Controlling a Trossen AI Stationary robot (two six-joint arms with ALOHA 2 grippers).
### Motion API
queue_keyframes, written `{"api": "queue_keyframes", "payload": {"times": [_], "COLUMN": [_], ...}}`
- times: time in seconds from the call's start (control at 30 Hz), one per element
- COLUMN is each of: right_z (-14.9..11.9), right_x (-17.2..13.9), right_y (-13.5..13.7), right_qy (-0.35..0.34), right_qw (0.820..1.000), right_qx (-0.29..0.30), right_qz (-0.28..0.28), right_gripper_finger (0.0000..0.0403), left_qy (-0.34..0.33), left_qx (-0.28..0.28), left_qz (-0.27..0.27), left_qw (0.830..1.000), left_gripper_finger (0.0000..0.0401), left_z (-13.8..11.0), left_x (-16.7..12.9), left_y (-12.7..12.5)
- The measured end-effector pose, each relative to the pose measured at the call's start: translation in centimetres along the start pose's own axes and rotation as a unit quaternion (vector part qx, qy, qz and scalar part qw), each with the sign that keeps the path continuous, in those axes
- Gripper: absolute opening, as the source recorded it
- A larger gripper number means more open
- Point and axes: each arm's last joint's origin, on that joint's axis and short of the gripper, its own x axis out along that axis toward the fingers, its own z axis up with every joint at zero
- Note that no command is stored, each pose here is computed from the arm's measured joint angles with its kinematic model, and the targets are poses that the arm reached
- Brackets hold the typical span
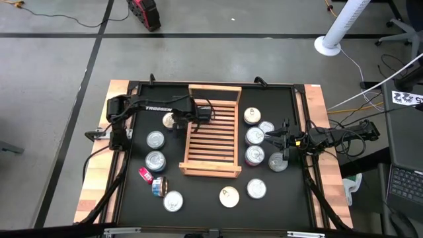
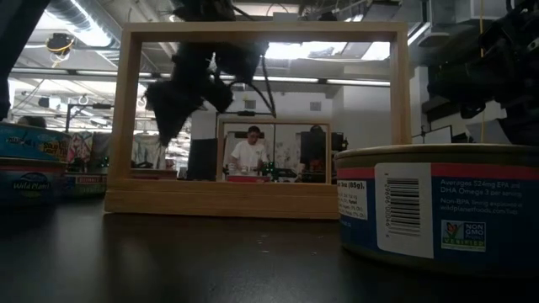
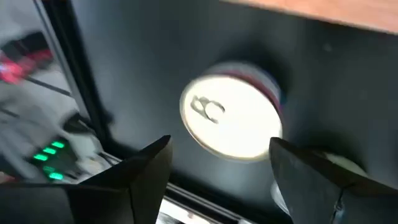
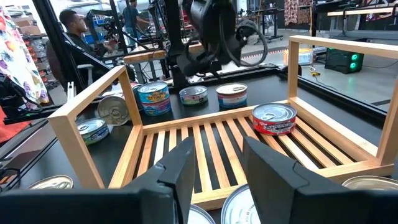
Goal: Stack canned seafood by type on shelf
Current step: Stack the red tuna can on top of the other red tuna can on the shelf
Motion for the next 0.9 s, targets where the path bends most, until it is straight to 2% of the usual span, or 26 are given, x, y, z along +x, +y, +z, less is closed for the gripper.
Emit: {"api": "queue_keyframes", "payload": {"times": [0.13, 0.23, 0.37, 0.53, 0.63, 0.7, 0.8, 0.9], "right_z": [0.0, 0.0, 0.0, 0.0, 0.0, 0.0, 0.0, 0.0], "right_x": [0.0, 0.0, 0.0, 0.0, 0.0, 0.0, 0.0, 0.0], "right_y": [0.0, 0.0, 0.0, 0.0, 0.0, 0.0, 0.0, 0.0], "right_qy": [0.0, 0.0, 0.0, 0.0, 0.0, 0.0, 0.0, 0.0], "right_qw": [1.0, 1.0, 1.0, 1.0, 1.0, 1.0, 1.0, 1.0], "right_qx": [0.0, 0.0, 0.0, 0.0, 0.0, 0.0, 0.0, 0.0], "right_qz": [0.0, 0.0, 0.0, 0.0, 0.0, 0.0, 0.0, 0.0], "right_gripper_finger": [0.0136, 0.0136, 0.0136, 0.0136, 0.0136, 0.0136, 0.0136, 0.0136], "left_qy": [-0.007, -0.03, -0.034, -0.026, -0.016, -0.001, 0.033, 0.063], "left_qx": [-0.036, -0.084, -0.189, -0.324, -0.376, -0.419, -0.501, -0.56], "left_qz": [-0.052, -0.098, -0.182, -0.259, -0.287, -0.299, -0.301, -0.296], "left_qw": [0.998, 0.991, 0.965, 0.91, 0.881, 0.857, 0.811, 0.771], "left_gripper_finger": [0.0265, 0.0265, 0.0265, 0.0265, 0.0265, 0.0265, 0.0265, 0.0265], "left_z": [-1.9, -3.8, -6.7, -10.1, -11.7, -12.5, -13.3, -14.0], "left_x": [-1.6, -3.5, -5.8, -8.5, -9.7, -10.3, -11.0, -11.5], "left_y": [0.5, 0.7, 0.5, -0.6, -1.8, -2.5, -4.0, -5.7]}}
